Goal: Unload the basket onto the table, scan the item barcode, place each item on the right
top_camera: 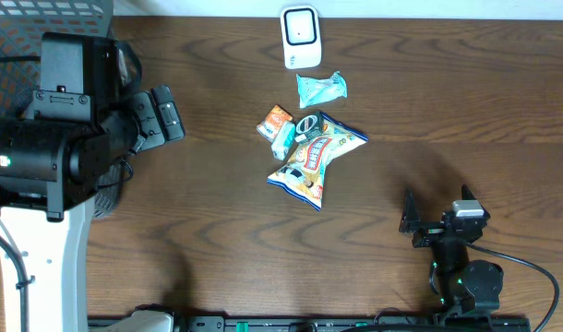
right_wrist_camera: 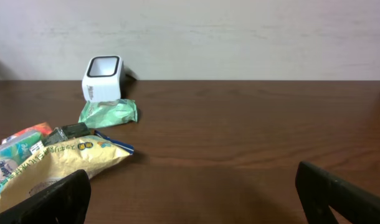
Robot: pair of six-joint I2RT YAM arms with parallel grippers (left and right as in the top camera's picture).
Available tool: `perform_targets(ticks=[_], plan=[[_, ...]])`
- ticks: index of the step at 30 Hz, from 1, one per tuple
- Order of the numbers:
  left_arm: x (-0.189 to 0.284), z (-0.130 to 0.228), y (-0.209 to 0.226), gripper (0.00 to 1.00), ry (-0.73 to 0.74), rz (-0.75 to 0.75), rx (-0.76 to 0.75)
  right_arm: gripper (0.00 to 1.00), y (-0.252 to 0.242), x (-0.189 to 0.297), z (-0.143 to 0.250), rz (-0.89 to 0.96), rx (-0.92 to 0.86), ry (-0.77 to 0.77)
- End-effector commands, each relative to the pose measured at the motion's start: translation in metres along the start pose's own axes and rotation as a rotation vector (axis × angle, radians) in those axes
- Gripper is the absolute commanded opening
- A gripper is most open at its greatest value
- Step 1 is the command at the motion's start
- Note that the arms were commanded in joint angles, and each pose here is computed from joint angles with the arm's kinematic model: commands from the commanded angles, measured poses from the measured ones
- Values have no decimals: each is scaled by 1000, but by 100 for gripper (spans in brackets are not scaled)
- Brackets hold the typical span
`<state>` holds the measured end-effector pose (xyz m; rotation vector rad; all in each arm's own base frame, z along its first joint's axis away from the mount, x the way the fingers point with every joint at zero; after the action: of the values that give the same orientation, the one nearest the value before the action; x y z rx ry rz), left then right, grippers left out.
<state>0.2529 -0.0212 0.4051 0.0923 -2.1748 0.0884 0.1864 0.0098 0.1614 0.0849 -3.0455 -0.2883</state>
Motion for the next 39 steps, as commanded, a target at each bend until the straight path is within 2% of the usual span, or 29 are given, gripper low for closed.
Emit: perform_targets(ticks=[1, 9, 22, 28, 39], plan=[[-6, 4, -9, 98, 48, 76, -49, 99, 0, 0, 1, 2, -10, 1], [-14, 20, -40, 98, 164, 351, -225, 99, 0, 0, 1, 2, -10, 1], [-57, 48, -93, 98, 334, 405, -386, 99, 0, 0, 1, 2, -10, 0], [-74, 55, -113, 98, 367, 295, -418, 99, 0, 0, 1, 2, -10, 1], [-91, 66, -149, 98, 390, 274, -484, 99, 0, 0, 1, 2, -10, 1]])
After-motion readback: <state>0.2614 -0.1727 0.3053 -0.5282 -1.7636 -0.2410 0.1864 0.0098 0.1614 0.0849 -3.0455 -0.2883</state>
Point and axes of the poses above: each gripper's point midway between its finger pads, its own x axis back along the fingers, its own y axis along the line the jaws close on, z = x × y, the point moved 6 cm from there along x, back along the fingers, and after that the axes turned 10 degrees about -x, right-handed, at the moved point
